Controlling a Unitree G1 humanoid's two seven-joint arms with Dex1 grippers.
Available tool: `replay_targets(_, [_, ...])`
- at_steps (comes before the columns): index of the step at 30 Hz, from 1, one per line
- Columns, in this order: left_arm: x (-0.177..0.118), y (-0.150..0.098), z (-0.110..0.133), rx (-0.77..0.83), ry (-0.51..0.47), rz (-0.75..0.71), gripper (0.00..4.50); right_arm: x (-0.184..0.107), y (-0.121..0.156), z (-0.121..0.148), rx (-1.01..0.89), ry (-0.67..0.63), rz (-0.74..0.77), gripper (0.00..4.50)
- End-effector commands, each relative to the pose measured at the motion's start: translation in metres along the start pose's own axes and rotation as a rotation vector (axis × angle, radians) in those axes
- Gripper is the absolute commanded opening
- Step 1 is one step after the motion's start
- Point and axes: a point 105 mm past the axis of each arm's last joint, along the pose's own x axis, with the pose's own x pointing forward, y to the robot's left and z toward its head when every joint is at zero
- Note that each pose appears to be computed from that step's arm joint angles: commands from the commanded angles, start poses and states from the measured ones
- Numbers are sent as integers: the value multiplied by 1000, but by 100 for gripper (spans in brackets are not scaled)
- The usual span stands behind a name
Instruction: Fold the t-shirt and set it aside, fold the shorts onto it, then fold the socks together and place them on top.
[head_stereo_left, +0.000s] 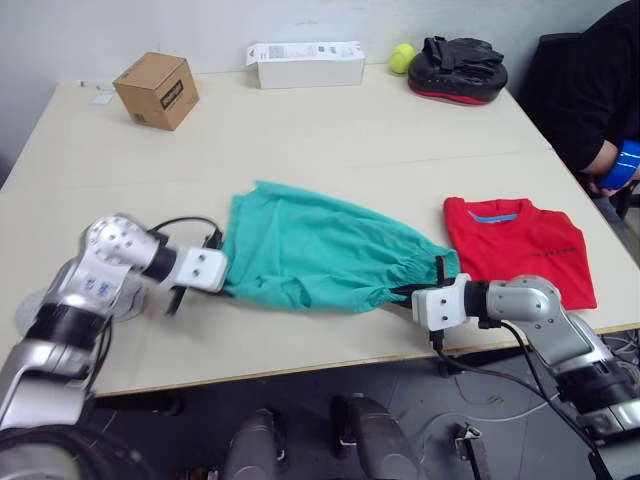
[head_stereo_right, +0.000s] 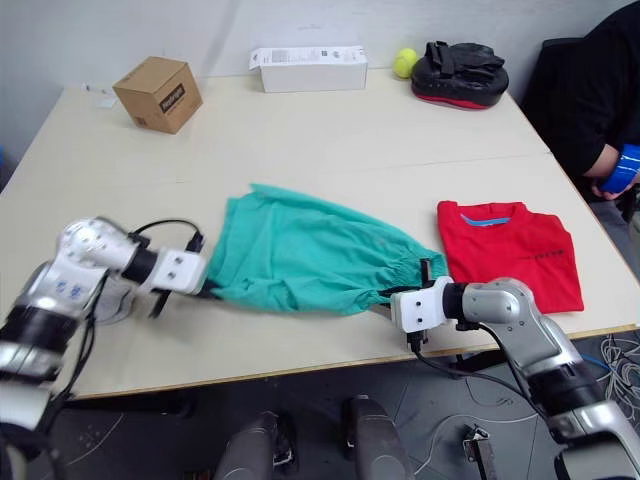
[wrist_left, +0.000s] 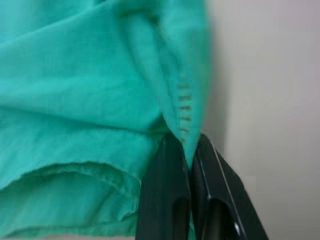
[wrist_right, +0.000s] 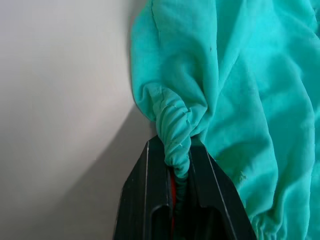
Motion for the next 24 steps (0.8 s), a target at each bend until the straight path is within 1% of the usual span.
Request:
replay_targets(1, [-11, -28, 16, -93, -14, 13, 2, -1, 1, 10, -72, -103, 46, 0])
replay_targets(4, [-6, -54, 19, -167, 7, 65, 2, 4, 2, 15, -114, -168, 94, 0])
replay_targets(7, [0, -67, 23, -235, 5, 134, 2, 4, 7, 16, -166, -202, 149, 0])
replay_targets(10, [3, -73, 19, -267, 45, 206, 2, 2, 8, 13, -198, -211, 177, 0])
replay_targets(13, [2, -69, 9, -327, 55, 302, 2, 0, 4, 11, -197, -210, 162, 0])
replay_targets(15, [2, -66, 7, -353, 27, 337, 2, -2, 1, 10, -186, -206, 150, 0])
replay_targets(18, [2, -68, 10, -399, -40, 340, 2, -9, -2, 12, -133, -209, 127, 0])
replay_targets(19, [0, -69, 10, -421, -67, 340, 23, -13, -4, 14, -106, -216, 114, 0])
replay_targets(21, [-4, -72, 12, -455, -113, 328, 75, -18, -7, 17, -55, -222, 83, 68])
replay_targets(22, [-5, -74, 13, -462, -125, 320, 101, -19, -7, 19, -33, -225, 84, 93])
replay_targets(24, [-8, -77, 15, -477, -151, 300, 168, -21, -7, 23, 1, -232, 71, 164])
